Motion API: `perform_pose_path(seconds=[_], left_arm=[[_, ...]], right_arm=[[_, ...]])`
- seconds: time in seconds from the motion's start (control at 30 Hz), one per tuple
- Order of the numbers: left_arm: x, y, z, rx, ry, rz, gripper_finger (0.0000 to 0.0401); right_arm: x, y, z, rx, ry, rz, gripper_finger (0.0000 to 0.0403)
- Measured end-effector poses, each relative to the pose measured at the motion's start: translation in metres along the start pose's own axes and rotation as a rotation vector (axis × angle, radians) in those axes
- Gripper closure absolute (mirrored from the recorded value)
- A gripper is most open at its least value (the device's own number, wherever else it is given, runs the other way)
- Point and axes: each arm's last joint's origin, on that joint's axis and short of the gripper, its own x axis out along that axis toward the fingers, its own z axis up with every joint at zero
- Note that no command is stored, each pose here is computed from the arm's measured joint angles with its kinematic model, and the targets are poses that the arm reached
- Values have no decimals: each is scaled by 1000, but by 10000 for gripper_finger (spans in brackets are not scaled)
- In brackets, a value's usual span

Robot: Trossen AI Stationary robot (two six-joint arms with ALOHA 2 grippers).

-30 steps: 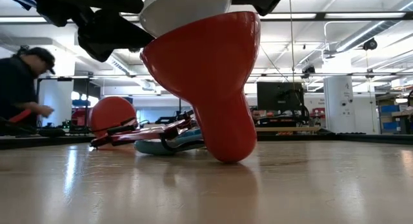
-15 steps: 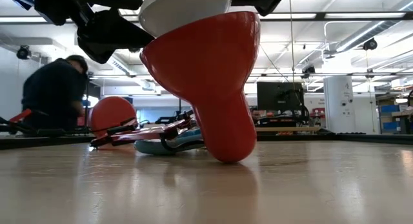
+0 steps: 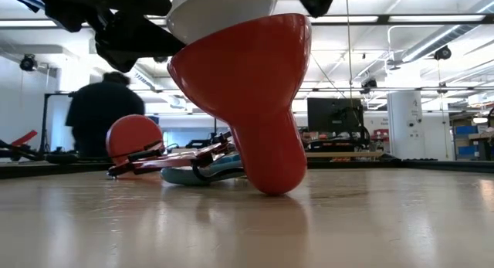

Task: Screw lightbulb
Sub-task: Insert the lightbulb into the red desk lamp

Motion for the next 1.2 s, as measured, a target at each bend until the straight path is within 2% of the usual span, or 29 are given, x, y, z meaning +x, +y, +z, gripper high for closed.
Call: perform_pose_path(seconds=[0.17,0.47,0.77,1.2], left_arm=[[0,0,0,12,1,5,149],[0,1,-1,17,-2,15,166],[0,1,0,3,-2,16,183],[0,1,-1,-3,1,18,263]], right_arm=[[-6,-4,3,-35,-1,-13,213],[8,-9,-5,-37,44,-44,387],[9,-10,-7,-31,53,-70,399],[9,-11,-7,-33,57,-73,402]])
